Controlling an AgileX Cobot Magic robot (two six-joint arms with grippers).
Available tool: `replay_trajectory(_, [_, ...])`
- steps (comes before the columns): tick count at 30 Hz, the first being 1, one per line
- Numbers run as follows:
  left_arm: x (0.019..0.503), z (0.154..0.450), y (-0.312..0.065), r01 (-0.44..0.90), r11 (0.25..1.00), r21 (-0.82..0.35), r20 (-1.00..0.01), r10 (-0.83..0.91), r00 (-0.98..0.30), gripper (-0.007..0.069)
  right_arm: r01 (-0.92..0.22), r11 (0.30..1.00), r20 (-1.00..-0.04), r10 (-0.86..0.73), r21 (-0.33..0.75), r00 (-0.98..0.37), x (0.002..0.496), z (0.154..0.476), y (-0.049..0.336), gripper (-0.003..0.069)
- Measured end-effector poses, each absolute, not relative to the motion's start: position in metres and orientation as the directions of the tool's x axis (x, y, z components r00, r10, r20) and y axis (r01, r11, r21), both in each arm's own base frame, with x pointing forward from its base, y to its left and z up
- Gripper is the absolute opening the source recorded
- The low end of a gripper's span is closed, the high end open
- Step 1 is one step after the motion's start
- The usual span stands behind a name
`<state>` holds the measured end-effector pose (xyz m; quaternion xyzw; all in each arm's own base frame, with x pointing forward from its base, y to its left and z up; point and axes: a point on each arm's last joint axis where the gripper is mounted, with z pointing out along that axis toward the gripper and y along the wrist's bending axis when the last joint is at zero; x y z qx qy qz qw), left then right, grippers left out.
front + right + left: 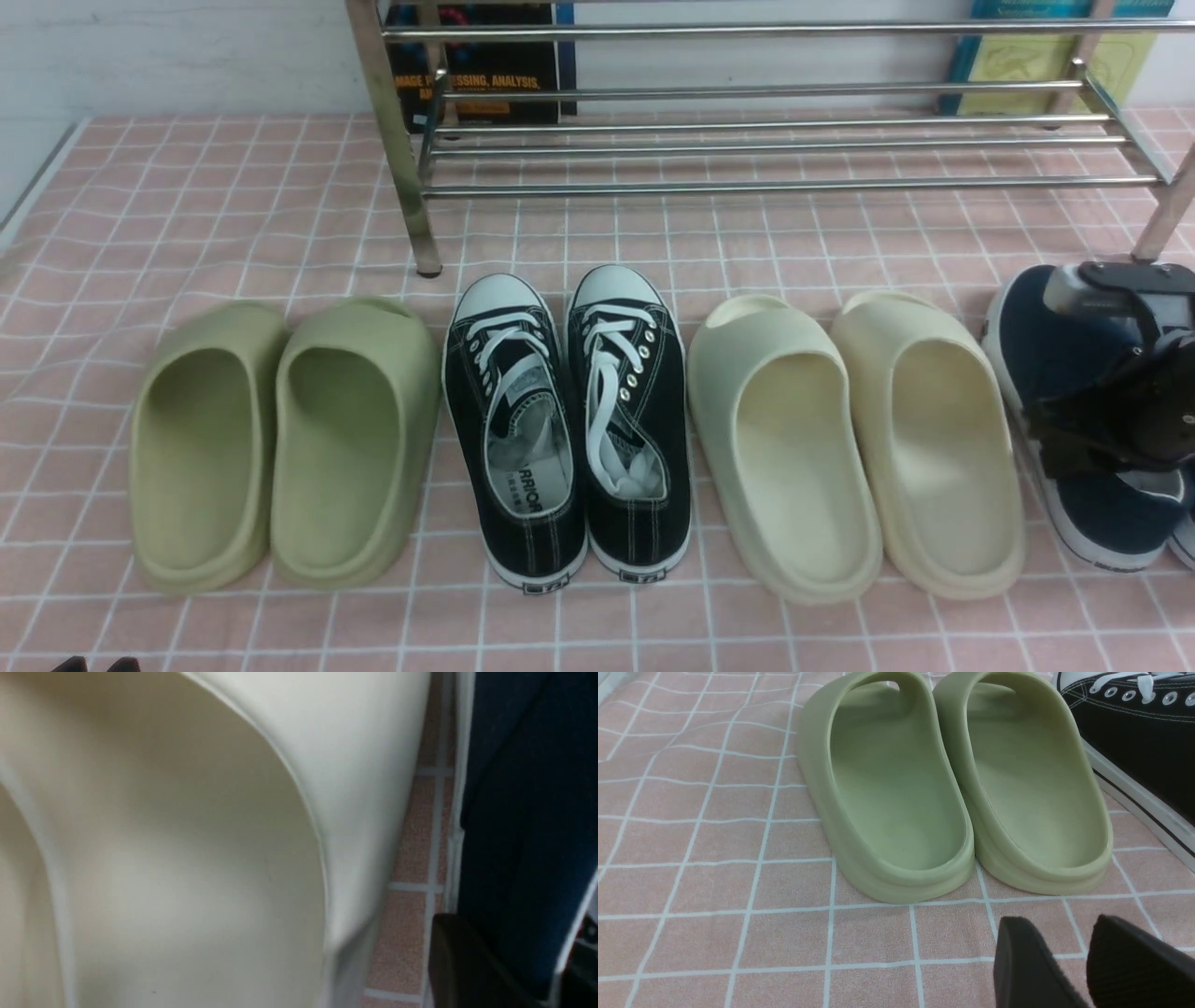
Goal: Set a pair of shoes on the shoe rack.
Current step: Use the right arm to grab the shoe closest to it, then use the right arm to put a shoe into the shoe rack
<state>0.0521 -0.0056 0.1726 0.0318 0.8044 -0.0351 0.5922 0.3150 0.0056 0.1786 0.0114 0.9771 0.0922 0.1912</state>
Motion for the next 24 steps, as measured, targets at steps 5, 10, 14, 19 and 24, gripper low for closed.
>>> replay_trajectory(5, [0.052,0.173,-0.006,0.093,0.996,-0.019,-0.955,0.01,-0.297,0.0239,-0.075,0.983,-0.393,-0.003,0.168,-0.92,0.314,0.2,0.006,0.0023])
replay_trajectory(10, [0.052,0.173,-0.006,0.093,0.996,-0.019,-0.955,0.01,-0.297,0.0239,-0.175,0.971,-0.48,-0.077,0.163,-0.874,0.32,0.246,0.01,0.0023])
replay_trajectory(14, [0.052,0.173,-0.006,0.093,0.996,-0.019,-0.955,0.01,-0.297,0.0239,-0.242,0.957,-0.588,-0.106,0.158,-0.802,0.344,0.274,0.013,0.0023])
replay_trajectory(19, [0.052,0.173,-0.006,0.093,0.996,-0.019,-0.955,0.01,-0.297,0.0239,-0.299,0.943,-0.645,-0.139,0.145,-0.752,0.394,0.281,0.015,0.0023])
replay_trajectory(24, [0.052,0.173,-0.006,0.093,0.996,-0.019,-0.955,0.01,-0.297,0.0239,-0.323,0.937,-0.674,-0.154,0.132,-0.723,0.445,0.279,0.014,0.0023])
